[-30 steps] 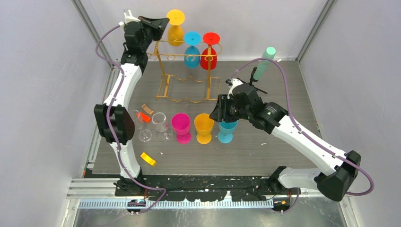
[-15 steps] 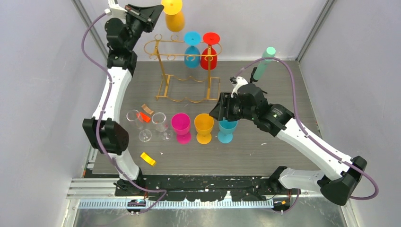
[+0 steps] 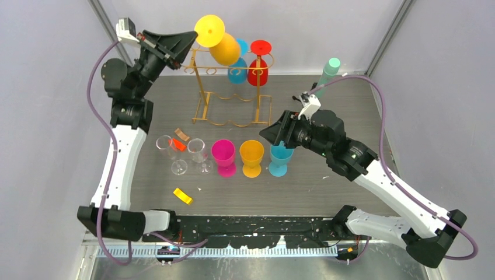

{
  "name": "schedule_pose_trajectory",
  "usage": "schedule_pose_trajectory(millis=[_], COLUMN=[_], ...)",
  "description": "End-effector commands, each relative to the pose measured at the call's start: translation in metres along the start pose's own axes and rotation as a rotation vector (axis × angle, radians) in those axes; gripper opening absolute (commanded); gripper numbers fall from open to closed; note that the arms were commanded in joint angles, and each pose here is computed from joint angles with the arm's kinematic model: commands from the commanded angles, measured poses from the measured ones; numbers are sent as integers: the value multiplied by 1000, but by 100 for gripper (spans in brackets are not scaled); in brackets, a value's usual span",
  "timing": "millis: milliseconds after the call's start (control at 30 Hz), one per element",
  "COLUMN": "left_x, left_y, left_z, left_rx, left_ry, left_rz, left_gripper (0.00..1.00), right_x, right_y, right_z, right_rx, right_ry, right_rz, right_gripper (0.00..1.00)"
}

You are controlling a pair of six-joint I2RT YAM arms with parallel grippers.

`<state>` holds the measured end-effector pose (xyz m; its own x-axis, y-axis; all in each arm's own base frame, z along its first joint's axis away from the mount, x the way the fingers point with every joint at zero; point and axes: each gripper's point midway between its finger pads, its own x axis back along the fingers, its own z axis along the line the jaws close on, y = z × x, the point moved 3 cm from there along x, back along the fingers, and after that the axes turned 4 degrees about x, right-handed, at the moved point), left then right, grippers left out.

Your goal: Take the wine glass off the wine glass rack

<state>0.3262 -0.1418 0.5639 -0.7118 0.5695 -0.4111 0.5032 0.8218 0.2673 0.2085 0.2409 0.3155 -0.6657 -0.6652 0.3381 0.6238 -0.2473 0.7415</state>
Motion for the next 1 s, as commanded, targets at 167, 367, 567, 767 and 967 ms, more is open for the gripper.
schedule_pose_trajectory(millis=[167, 367, 567, 767, 967], left_x=[59, 89, 111, 124, 124], left_y=[-62, -84, -101, -105, -104], left_z=[-48, -36, 17, 34, 23], left_rx=[139, 261, 456, 532, 544], left_ry=[-77, -32, 52, 63, 23], left_rz=[204, 249, 241, 207, 213], left_gripper=[0, 0, 0, 0, 0], right_x=[38, 46, 43, 30, 11], right_y=[57, 66, 64, 54, 41], right_z=[53, 54, 36, 39, 26], right_rx=[-165, -251, -434, -468, -529], right_ry=[356, 432, 438, 484, 394], right_rz=[-380, -488, -576, -521, -470], right_gripper=[65, 72, 75, 77, 79])
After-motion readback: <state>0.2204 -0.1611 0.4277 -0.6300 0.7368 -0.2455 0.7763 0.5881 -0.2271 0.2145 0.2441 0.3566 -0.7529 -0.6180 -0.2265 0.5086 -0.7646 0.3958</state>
